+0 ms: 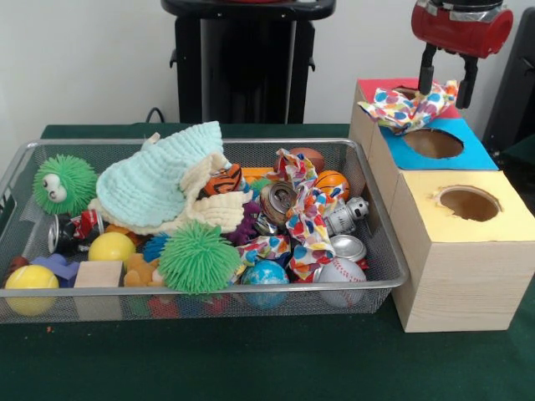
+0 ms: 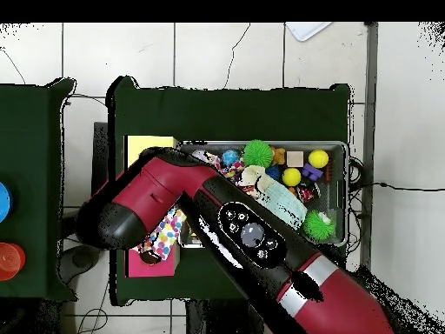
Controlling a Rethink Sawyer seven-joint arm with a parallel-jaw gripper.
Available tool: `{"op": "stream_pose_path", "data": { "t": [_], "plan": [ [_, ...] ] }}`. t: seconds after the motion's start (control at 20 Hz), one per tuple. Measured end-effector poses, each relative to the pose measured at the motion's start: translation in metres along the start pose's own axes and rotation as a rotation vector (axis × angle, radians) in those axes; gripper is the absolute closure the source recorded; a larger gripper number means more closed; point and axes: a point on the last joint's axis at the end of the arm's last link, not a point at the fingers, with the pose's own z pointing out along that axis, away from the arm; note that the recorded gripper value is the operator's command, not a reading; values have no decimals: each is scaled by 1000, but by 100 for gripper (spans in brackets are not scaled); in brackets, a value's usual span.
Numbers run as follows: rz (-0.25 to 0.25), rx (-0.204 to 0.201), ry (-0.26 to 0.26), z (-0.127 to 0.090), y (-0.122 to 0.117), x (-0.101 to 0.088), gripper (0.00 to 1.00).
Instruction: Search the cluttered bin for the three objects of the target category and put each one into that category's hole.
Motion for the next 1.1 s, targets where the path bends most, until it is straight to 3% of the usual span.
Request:
{"op": "stream_pose_path", "data": {
  "t": [0.5,1.1],
  "plan": [
    [4,0,2,-1,1,3,0],
    [60,-6,11,-9,19,33,0]
  ]
}}
